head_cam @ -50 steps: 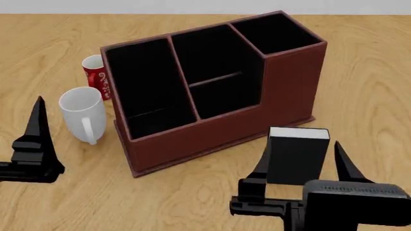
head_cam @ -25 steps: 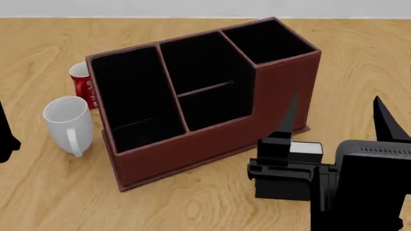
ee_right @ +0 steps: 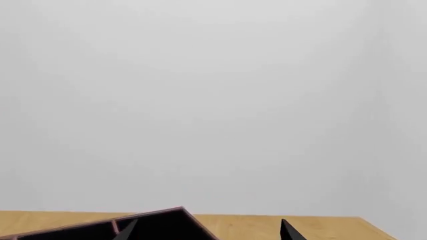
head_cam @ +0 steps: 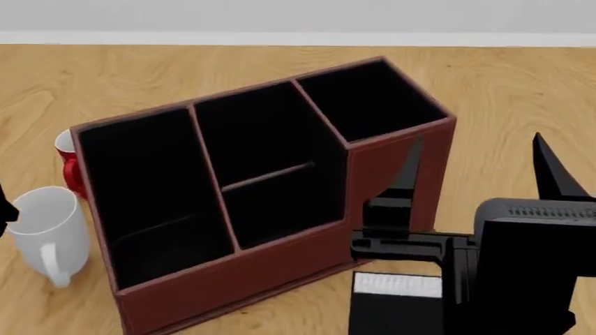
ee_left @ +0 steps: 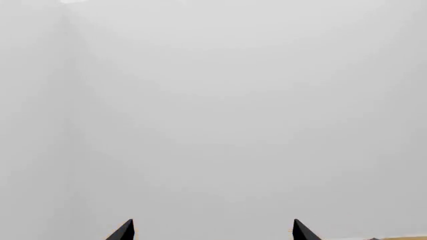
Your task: Pick up the book and place it in the right compartment of the caddy.
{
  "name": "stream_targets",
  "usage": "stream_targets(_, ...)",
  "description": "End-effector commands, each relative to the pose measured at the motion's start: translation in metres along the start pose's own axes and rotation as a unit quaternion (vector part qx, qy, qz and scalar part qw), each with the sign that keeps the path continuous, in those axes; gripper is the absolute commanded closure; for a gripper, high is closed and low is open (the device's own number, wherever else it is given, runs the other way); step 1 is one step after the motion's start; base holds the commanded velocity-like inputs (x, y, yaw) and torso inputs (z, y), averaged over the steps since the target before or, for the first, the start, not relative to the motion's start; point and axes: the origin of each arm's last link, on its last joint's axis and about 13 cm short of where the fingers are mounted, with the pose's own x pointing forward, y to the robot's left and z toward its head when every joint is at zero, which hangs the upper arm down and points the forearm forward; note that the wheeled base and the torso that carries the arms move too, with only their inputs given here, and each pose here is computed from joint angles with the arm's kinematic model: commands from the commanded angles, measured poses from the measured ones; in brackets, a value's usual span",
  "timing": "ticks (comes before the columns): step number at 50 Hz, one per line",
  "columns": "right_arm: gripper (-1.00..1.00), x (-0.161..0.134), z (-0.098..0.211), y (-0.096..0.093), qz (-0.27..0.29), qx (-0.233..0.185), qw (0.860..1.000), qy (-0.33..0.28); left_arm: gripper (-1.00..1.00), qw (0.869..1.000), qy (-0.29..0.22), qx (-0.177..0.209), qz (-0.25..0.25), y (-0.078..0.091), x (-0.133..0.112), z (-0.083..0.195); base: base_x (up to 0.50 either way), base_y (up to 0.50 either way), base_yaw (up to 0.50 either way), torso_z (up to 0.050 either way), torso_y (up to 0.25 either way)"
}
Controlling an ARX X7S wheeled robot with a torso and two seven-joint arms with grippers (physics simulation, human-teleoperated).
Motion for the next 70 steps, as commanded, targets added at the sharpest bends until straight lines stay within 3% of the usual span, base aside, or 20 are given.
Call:
stream_targets(1, -1.0, 0.0, 0.0, 0.001, 0.004, 0.0, 1.0, 0.0, -1.0, 1.0, -0.004, 0.003, 0.004, 0.002, -0.001, 0.002, 0.36, -0.09, 0.0, 0.0, 0.0)
stream_targets(38, -1.0, -0.001, 0.009, 0.0, 0.005, 0.006, 1.0, -0.004, -1.0, 1.0, -0.02, 0.011, 0.006, 0.004, -0.002, 0.016, 0.29, -0.15, 0.0, 0.0, 0.001)
stream_targets(45, -1.0, 0.007, 0.027, -0.01, 0.025, -0.008, 1.0, -0.004, -1.0, 0.999, -0.03, 0.021, 0.009, 0.007, -0.002, 0.025, 0.0, 0.0, 0.0, 0.0, 0.0)
stream_targets(51, -1.0, 0.027, 0.061, -0.03, 0.089, -0.022, 0.996, -0.012, -1.0, 0.999, -0.043, 0.024, 0.013, 0.012, 0.0, 0.039, 0.0, 0.0, 0.0, 0.0, 0.0)
stream_targets(57, -1.0, 0.051, 0.086, -0.047, 0.194, -0.094, 0.977, 0.007, -1.0, 0.998, -0.057, 0.037, 0.016, 0.012, 0.0, 0.054, 0.0, 0.0, 0.0, 0.0, 0.0)
stream_targets(58, -1.0, 0.055, 0.088, -0.046, 0.212, -0.091, 0.973, 0.02, -1.0, 0.997, -0.058, 0.037, 0.016, 0.012, 0.0, 0.055, 0.0, 0.0, 0.0, 0.0, 0.0)
stream_targets(64, -1.0, 0.084, 0.097, -0.045, 0.275, -0.172, 0.945, 0.038, -1.0, 0.997, -0.059, 0.037, 0.019, 0.012, 0.0, 0.058, 0.0, 0.0, 0.0, 0.0, 0.0)
stream_targets(67, -1.0, 0.095, 0.103, -0.043, 0.317, -0.204, 0.924, 0.063, -1.0, 0.997, -0.065, 0.039, 0.021, 0.013, -0.001, 0.061, 0.0, 0.0, 0.0, 0.0, 0.0)
stream_targets(70, -1.0, 0.103, 0.105, -0.041, 0.366, -0.27, 0.886, 0.095, -1.0, 0.997, -0.066, 0.041, 0.024, 0.013, -0.002, 0.063, 0.0, 0.0, 0.0, 0.0, 0.0)
